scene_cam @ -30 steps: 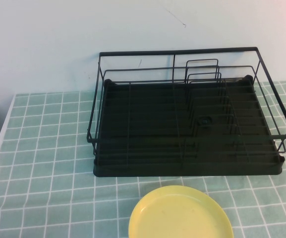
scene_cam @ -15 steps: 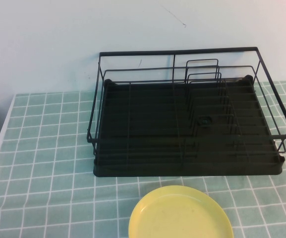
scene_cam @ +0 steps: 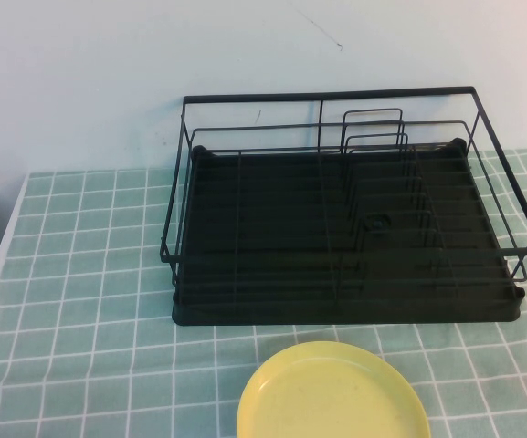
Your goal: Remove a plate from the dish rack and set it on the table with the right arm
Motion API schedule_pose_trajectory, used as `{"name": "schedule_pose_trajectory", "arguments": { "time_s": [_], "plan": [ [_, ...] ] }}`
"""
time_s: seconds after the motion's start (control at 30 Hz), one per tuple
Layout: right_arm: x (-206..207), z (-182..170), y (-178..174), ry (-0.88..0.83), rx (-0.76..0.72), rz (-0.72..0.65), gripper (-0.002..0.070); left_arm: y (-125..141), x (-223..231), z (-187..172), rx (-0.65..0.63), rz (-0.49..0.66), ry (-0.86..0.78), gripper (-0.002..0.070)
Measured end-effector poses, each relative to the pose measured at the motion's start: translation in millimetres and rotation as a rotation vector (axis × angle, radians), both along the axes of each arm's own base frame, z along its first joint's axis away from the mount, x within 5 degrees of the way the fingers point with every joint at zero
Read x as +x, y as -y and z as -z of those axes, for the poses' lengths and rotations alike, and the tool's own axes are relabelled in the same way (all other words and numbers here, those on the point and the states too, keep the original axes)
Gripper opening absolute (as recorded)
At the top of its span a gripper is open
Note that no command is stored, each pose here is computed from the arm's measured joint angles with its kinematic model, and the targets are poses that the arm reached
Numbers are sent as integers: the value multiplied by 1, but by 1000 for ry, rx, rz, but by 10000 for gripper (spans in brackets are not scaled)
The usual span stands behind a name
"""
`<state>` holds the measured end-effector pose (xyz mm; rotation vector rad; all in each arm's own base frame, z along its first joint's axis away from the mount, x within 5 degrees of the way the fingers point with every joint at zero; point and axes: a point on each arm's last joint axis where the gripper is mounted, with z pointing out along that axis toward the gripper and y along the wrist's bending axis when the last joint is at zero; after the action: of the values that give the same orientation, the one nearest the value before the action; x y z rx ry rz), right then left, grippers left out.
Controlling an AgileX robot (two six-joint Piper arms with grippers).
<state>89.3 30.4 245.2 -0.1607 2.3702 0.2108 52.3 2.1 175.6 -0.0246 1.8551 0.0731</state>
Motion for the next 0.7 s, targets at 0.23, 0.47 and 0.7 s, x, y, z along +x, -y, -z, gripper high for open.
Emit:
{"name": "schedule_pose_trajectory", "arguments": {
  "time_s": [0.23,0.47,0.7],
  "plan": [
    [0,0,2,22,-63,-33,-1,0,0,0,0,-2,0,-3],
    [-12,-10,22,263,-157,15,-1,0,0,0,0,-1,0,-3],
    [-31,24,37,457,-229,156,-1,0,0,0,0,-1,0,-3]
  ]
}}
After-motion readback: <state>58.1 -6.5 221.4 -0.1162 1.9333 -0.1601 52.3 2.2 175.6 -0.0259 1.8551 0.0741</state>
